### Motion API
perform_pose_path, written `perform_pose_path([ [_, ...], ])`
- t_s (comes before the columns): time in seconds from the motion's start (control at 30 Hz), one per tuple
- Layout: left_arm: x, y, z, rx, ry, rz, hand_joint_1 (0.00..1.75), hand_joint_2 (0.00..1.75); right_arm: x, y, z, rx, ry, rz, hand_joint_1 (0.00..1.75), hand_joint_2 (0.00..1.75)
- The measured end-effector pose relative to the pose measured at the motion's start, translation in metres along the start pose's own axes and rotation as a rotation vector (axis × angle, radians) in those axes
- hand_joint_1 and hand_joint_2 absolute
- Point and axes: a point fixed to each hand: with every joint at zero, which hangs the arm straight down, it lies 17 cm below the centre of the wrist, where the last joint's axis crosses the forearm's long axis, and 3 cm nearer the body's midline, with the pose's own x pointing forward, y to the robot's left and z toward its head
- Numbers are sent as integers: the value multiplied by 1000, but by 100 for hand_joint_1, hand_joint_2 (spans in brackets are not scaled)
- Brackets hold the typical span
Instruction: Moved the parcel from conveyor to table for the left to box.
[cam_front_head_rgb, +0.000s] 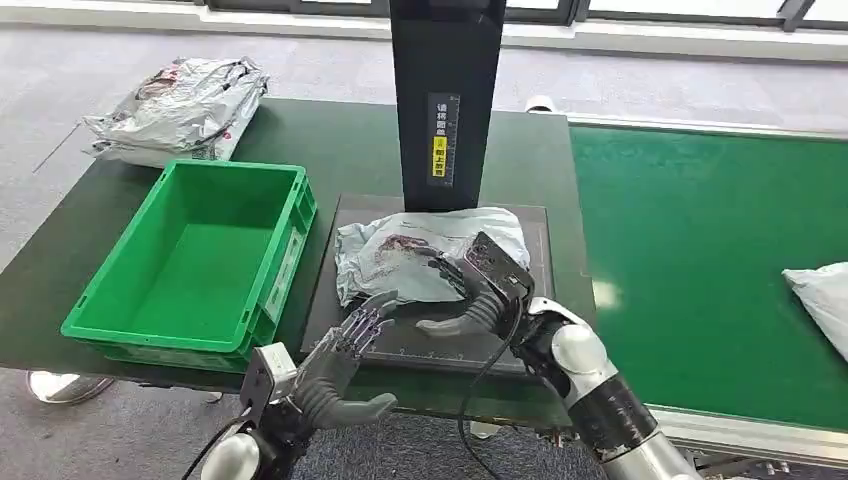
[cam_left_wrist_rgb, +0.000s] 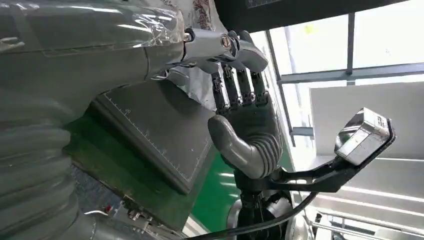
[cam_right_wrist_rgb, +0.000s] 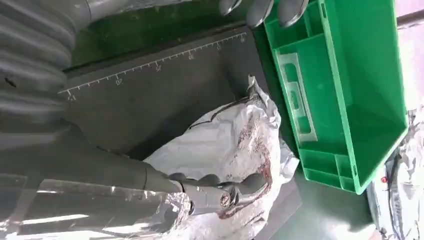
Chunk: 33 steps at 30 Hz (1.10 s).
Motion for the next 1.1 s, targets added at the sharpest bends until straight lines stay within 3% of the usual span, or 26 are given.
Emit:
perform_pose_path([
  [0.6,-1,0,0,0,1,2,0,175,0,4,1,11,-8,15,0,175],
  [0.8,0,3,1,22,-10,2,0,175,58,10,7,39,-200,16,0,175],
  [0.93,-2,4,7,56,-13,-4,0,175,103,5,24,-12,-344,91,0,175],
  [1.0,-3,6,10,78,-9,-20,0,175,118,-3,39,-103,-395,174,0,175],
  [1.1,-7,7,18,101,2,-48,0,175,116,-8,88,-274,-446,247,0,175],
])
